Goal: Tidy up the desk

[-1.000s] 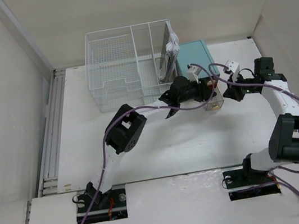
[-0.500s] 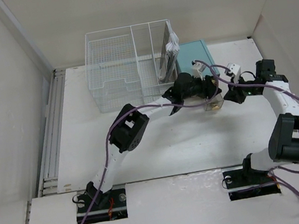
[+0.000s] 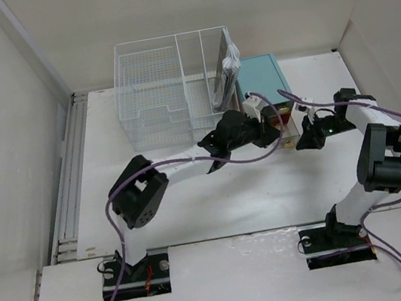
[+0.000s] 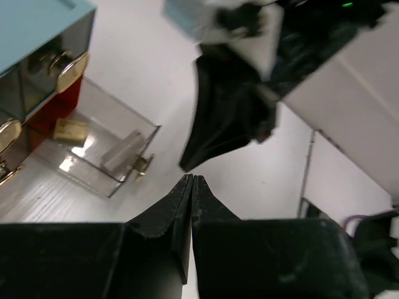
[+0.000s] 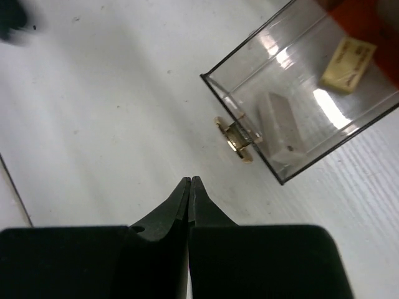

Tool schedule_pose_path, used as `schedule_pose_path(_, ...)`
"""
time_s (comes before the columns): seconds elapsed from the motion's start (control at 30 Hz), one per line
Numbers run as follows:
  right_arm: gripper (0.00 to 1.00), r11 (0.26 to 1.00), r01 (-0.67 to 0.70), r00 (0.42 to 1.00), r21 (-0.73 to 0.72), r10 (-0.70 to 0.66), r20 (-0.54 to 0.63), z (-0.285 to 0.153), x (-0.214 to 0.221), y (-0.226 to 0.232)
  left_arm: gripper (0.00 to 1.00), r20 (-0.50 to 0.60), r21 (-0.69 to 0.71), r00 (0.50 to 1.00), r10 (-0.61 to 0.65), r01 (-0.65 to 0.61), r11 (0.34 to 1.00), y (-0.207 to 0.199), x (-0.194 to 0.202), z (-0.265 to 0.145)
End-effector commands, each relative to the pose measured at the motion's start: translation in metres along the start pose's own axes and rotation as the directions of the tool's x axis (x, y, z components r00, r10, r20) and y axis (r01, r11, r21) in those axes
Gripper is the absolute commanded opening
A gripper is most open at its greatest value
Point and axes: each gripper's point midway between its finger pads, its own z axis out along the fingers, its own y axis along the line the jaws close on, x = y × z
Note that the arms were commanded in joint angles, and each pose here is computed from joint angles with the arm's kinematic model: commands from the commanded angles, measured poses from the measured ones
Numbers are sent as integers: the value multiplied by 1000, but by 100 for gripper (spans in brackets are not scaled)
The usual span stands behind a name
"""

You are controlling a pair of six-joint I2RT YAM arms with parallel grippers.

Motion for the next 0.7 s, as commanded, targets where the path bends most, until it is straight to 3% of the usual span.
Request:
schedule_pose_path(0.0, 0, 999, 34, 999, -25, -33, 24, -10, -12, 9, 0, 182, 71, 979, 92, -106, 992, -51, -61, -34)
schedule_pose_path(0.27, 0, 991, -130, 990, 29, 128, 56, 5, -15, -30, 10, 191, 33, 977, 98, -106, 994, -55, -40, -100)
schedule_pose_path(0.47, 0, 964, -265, 957, 12, 262, 125, 12, -33, -55, 20, 269, -11, 958, 105, -106, 994, -65, -52, -159)
schedule_pose_path(0.67, 0, 941, -337, 925, -3, 332, 187, 20, -51, -73, 52, 306, -36, 947, 96, -90, 995, -67, -51, -199)
